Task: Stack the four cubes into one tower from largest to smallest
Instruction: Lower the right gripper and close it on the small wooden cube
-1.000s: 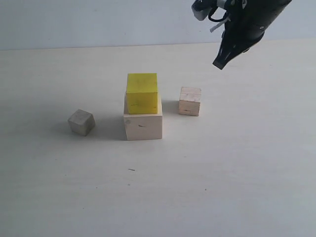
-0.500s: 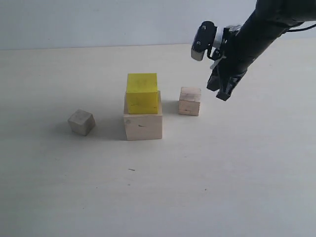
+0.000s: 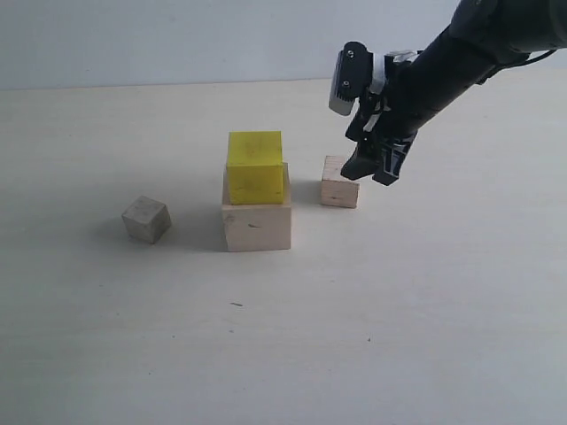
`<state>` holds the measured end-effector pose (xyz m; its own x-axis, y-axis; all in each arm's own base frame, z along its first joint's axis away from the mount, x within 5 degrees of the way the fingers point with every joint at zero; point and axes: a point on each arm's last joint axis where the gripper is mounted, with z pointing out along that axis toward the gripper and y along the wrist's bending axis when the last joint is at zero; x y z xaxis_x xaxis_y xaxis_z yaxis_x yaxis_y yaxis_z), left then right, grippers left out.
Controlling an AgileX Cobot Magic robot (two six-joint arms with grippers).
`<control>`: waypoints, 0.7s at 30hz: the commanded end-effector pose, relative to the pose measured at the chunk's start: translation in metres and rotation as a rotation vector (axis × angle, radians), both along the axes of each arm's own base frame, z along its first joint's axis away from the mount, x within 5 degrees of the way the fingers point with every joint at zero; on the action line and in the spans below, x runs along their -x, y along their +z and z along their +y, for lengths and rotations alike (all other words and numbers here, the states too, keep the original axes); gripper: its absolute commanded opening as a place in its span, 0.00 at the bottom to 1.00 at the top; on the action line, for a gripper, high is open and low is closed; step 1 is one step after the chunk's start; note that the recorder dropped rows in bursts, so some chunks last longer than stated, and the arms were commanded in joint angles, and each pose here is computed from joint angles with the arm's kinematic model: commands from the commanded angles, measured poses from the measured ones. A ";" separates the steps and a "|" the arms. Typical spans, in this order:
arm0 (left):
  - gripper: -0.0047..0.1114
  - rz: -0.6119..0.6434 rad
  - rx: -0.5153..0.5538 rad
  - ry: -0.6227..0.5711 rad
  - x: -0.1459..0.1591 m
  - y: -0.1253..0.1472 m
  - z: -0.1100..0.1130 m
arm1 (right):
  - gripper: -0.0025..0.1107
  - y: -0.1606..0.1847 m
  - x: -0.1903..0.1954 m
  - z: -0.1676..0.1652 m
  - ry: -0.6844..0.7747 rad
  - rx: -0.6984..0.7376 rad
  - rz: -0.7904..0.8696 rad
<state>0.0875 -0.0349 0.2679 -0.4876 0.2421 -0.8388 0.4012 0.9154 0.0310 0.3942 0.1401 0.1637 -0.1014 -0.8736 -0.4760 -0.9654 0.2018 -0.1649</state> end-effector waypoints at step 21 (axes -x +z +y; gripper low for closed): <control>0.04 -0.015 0.007 0.003 0.000 0.000 0.000 | 0.57 -0.036 -0.009 0.004 -0.060 -0.051 0.063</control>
<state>0.0875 -0.0349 0.2679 -0.4870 0.2435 -0.8388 0.4020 0.9151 0.0323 0.4004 0.1443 0.1256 -0.1797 -0.8493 -0.4964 -0.9623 0.2564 -0.0903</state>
